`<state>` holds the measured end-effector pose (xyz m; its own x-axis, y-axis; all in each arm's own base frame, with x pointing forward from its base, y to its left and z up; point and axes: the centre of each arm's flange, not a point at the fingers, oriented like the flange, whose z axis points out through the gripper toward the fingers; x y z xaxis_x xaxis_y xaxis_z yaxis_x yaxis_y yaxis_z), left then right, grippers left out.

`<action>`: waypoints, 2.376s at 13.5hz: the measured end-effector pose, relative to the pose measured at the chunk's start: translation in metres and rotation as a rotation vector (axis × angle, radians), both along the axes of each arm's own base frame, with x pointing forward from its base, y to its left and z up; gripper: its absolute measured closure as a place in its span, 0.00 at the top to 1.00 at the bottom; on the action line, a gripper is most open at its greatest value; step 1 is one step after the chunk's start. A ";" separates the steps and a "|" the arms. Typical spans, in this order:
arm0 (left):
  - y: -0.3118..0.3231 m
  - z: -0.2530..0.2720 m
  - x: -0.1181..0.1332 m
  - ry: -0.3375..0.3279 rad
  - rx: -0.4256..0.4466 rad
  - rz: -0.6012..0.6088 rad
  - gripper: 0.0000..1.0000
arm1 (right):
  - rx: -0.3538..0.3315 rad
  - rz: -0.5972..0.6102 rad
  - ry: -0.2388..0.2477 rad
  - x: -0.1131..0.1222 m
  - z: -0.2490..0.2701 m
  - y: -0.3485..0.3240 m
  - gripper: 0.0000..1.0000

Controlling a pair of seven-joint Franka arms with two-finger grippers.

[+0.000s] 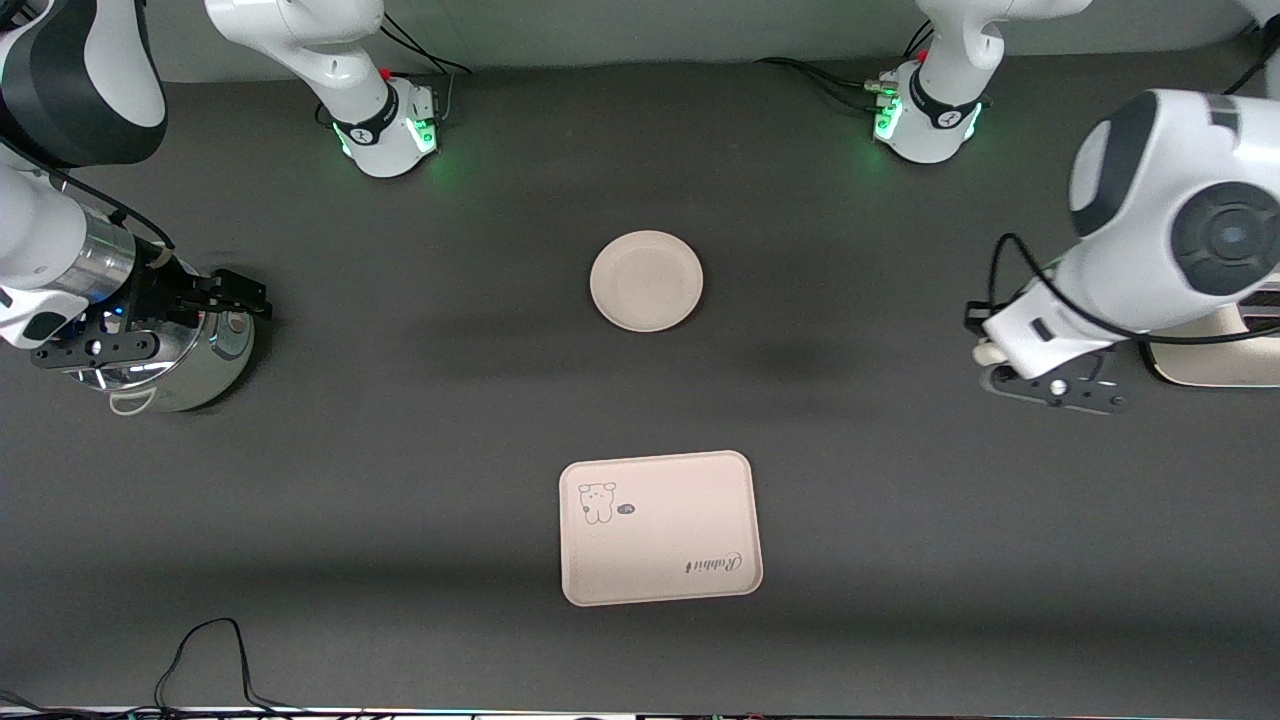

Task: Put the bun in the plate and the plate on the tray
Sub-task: 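Carry the bun with the left gripper over the white plate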

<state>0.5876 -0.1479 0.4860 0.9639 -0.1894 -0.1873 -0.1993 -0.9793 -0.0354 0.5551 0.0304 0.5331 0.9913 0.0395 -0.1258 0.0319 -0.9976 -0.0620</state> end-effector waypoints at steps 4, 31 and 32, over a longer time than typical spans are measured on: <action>-0.123 -0.039 -0.009 -0.048 -0.021 0.154 0.08 | 0.054 -0.081 -0.028 0.004 0.000 0.007 1.00; -0.361 -0.263 -0.185 0.005 0.050 0.321 0.99 | 0.045 -0.067 -0.048 -0.059 -0.124 0.220 1.00; -0.360 -0.263 -0.183 0.004 0.049 0.325 1.00 | 0.043 -0.061 -0.044 -0.063 -0.130 0.223 1.00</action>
